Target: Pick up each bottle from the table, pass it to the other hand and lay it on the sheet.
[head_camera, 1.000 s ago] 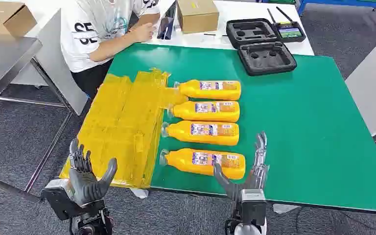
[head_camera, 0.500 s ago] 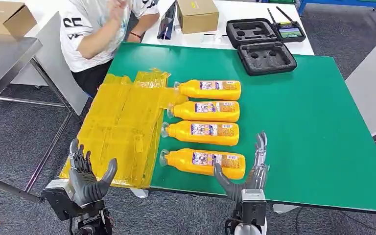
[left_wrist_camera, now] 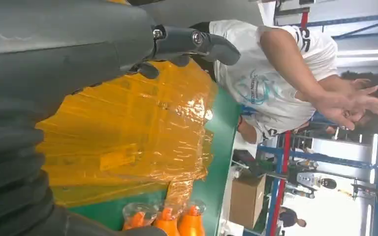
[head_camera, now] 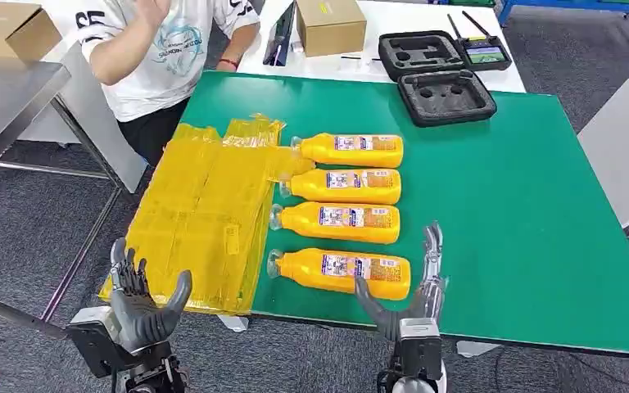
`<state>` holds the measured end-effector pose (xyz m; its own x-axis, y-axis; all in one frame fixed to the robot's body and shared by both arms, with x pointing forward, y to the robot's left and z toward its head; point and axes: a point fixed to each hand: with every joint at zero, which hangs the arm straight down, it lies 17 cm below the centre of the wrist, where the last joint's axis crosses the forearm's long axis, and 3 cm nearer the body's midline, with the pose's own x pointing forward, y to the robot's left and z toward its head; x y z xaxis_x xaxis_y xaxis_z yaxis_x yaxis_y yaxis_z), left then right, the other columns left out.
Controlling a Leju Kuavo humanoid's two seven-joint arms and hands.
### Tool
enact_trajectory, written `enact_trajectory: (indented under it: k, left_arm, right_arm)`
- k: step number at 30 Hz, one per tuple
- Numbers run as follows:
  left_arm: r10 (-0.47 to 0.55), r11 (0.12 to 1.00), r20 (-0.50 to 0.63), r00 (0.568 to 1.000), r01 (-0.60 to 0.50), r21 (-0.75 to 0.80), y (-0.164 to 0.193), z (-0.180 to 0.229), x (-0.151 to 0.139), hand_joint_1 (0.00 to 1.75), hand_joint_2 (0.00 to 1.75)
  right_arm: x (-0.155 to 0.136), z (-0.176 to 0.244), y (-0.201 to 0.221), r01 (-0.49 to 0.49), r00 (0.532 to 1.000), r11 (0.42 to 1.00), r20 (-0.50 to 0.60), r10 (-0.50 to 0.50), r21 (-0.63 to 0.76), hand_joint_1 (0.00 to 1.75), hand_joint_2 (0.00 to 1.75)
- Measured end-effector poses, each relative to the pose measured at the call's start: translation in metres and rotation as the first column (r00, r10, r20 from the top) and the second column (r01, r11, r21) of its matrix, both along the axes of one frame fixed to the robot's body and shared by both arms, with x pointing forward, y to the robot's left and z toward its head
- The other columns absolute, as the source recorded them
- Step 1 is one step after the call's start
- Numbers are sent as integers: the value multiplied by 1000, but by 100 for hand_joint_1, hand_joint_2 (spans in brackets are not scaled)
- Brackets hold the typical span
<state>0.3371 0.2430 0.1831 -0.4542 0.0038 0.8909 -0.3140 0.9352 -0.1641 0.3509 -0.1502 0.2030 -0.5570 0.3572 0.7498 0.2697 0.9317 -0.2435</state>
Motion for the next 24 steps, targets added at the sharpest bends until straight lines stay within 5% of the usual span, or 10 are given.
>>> enact_trajectory:
  k: [6, 13, 18, 24]
  left_arm:
    - [0, 999, 9, 1000, 0, 33, -1, 5, -3, 0, 175]
    - [-17, 999, 32, 999, 16, 35, -2, 14, 5, 0, 175]
    - [-16, 999, 47, 999, 15, 28, 1, 18, 13, 0, 175]
    - [-19, 999, 44, 999, 17, 36, 2, 17, 15, 0, 175]
  right_arm:
    - [19, -28, 14, -27, 987, 975, -162, -9, -220, 0, 175]
    - [51, -85, 14, -166, 897, 851, -435, -80, -498, 0, 175]
    - [72, -100, 9, -234, 878, 758, -467, -105, -609, 0, 175]
    - [81, -103, 3, -244, 883, 717, -456, -115, -653, 0, 175]
